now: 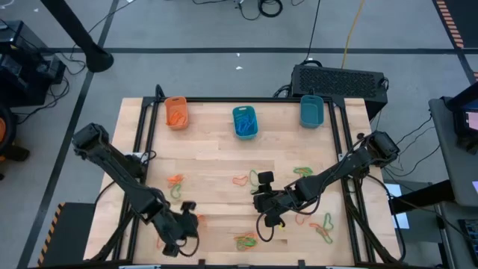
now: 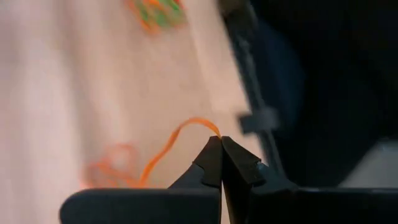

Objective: Sort rubber bands into baskets
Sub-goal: Put the orange rubber band into the orange bin

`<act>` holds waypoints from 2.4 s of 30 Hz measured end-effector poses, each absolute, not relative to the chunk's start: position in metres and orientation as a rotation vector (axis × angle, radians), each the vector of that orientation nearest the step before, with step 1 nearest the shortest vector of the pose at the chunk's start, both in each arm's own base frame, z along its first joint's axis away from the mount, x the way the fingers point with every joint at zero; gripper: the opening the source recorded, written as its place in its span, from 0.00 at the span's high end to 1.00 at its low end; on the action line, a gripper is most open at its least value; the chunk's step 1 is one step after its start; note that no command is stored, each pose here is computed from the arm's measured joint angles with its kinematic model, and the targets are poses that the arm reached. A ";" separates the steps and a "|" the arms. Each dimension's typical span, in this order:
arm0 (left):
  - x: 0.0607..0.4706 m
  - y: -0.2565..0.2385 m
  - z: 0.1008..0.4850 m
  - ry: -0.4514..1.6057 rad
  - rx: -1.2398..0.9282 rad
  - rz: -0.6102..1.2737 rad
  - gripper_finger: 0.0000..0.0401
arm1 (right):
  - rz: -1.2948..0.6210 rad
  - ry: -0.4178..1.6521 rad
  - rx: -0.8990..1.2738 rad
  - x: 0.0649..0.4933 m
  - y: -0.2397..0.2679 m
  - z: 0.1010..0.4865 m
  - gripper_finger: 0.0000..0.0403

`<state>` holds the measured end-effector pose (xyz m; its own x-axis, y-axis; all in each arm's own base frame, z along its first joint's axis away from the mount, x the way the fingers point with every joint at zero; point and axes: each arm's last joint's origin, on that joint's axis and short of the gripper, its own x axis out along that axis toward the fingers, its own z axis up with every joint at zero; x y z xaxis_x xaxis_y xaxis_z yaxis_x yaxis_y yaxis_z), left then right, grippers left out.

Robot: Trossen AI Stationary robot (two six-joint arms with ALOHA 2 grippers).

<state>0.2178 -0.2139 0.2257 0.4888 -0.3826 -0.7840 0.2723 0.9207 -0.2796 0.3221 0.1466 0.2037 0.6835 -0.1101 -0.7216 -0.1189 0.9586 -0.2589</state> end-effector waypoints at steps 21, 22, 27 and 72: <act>0.149 -0.008 0.300 0.908 0.073 0.697 1.00 | 0.009 0.819 -0.306 0.322 0.147 0.204 0.64; 0.148 0.000 0.298 0.908 0.069 0.727 1.00 | 0.010 0.819 -0.309 0.322 0.146 0.204 0.64; 0.150 0.037 0.282 0.931 -0.015 0.730 1.00 | 0.012 0.817 -0.312 0.323 0.146 0.204 0.64; 0.142 0.177 0.202 1.101 -0.299 0.915 0.56 | 0.015 0.835 -0.330 0.321 0.146 0.203 0.64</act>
